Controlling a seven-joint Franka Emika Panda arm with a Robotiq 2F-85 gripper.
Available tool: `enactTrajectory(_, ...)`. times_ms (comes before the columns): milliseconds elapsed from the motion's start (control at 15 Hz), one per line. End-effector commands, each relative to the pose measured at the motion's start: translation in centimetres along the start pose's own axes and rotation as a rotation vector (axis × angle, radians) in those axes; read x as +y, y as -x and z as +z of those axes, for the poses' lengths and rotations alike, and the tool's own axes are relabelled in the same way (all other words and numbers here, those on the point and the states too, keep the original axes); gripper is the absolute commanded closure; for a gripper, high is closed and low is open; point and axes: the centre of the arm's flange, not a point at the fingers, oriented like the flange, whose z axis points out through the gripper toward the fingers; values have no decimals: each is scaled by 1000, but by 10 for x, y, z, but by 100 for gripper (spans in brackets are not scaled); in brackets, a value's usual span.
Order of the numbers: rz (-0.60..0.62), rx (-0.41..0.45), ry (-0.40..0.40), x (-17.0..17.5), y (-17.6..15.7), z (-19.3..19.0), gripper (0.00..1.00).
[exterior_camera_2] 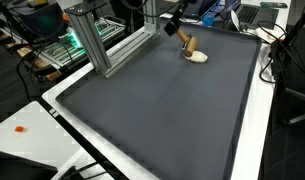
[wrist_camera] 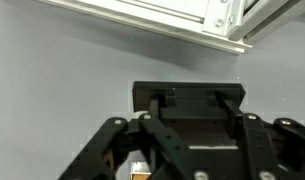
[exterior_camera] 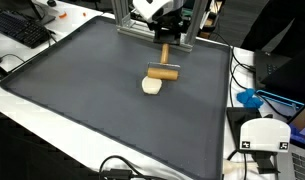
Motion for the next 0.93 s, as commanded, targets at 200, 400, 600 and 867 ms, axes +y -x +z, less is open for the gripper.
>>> enactTrajectory(200, 10, 132, 8, 3, -5, -39, 65)
enactTrajectory(400, 67, 157, -16, 4, -10, -45, 65)
enactTrajectory(600, 154, 150, -47, 7, -12, -44, 65)
enactTrajectory(867, 265, 140, -106, 9, -15, -39, 65)
